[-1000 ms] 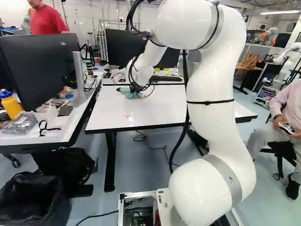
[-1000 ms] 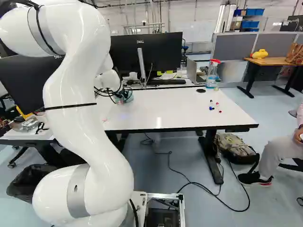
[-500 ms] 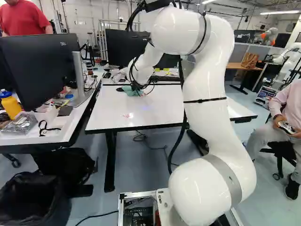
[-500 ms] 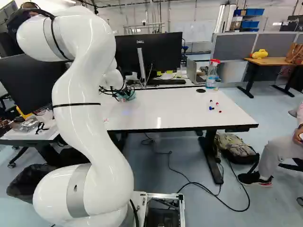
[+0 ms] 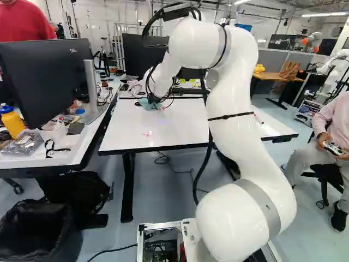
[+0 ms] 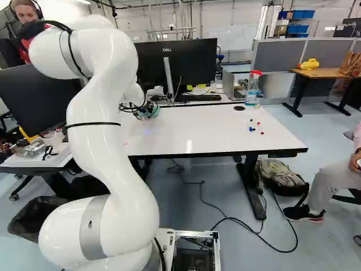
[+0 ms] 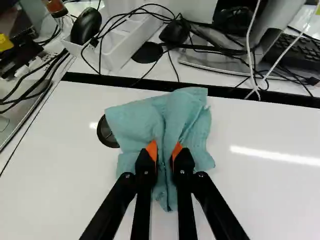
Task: Clean the table with the green towel
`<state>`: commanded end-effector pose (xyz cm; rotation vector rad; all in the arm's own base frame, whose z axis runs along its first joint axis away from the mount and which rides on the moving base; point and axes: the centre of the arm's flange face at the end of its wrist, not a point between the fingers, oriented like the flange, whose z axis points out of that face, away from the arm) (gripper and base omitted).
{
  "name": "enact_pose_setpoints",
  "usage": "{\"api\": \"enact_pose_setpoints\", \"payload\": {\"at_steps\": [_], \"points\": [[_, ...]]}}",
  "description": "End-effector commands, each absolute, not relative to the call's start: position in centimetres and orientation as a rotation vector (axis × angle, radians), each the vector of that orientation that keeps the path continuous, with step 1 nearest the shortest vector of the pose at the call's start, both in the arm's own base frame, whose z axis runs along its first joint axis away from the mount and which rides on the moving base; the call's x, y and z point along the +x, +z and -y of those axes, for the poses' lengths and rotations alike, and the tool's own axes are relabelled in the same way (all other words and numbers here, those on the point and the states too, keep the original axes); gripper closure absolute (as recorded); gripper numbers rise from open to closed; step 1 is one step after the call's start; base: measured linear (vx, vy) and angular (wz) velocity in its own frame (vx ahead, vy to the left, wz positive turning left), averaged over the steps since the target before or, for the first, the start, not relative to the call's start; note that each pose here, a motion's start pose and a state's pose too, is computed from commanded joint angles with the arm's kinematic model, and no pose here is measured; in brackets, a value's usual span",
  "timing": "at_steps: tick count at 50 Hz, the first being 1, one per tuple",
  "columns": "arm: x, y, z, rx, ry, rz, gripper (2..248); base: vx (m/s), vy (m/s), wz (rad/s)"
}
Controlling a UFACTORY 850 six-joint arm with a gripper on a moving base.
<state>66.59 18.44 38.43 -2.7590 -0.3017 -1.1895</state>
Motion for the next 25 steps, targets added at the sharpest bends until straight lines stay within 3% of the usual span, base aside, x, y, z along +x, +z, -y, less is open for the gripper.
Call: {"api": "enact_pose_setpoints", "payload": {"at_steps": [25], "points": [[62.8,38.8,-20.6,-2.755,-1.144,0.367,199,0.0,0.0,0.0]]}}
